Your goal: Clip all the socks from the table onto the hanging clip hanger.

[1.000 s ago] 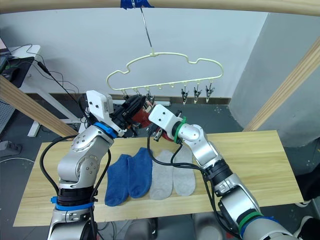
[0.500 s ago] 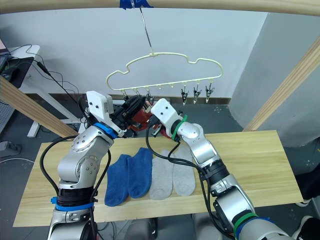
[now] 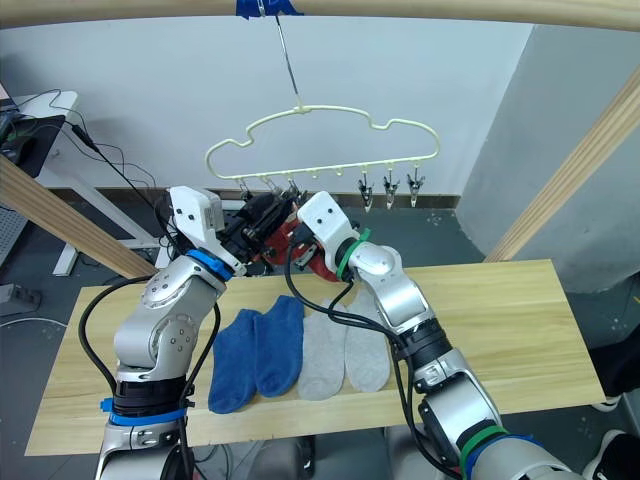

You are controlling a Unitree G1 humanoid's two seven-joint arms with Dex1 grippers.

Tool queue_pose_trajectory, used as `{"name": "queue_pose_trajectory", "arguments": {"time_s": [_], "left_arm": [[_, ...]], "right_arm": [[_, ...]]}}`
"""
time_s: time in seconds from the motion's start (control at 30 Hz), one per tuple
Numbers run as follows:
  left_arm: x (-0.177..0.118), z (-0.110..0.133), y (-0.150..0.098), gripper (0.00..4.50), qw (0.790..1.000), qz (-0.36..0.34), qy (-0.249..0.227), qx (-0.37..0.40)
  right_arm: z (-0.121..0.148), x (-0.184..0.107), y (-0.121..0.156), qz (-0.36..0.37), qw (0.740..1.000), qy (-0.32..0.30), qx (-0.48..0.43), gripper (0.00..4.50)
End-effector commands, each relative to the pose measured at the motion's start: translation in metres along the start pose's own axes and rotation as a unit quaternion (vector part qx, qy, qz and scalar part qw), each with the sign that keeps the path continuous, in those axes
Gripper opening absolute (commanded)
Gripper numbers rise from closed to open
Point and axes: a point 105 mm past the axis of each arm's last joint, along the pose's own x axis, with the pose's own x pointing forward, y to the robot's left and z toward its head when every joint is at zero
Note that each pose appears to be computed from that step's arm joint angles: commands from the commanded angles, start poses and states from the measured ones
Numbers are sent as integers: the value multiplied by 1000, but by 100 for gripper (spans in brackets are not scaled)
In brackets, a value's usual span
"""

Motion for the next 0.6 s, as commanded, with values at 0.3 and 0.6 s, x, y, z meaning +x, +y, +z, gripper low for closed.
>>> {"name": "queue_pose_trajectory", "arguments": {"time_s": [0.3,0.6], "left_arm": [[-11,12,4,308,1000,0,-16,23],[-16,11,6,308,999,4,-12,33]], "right_arm": [[29,3,4,10,999,-48,-12,0],[25,4,6,14,999,-43,-13,0]]}}
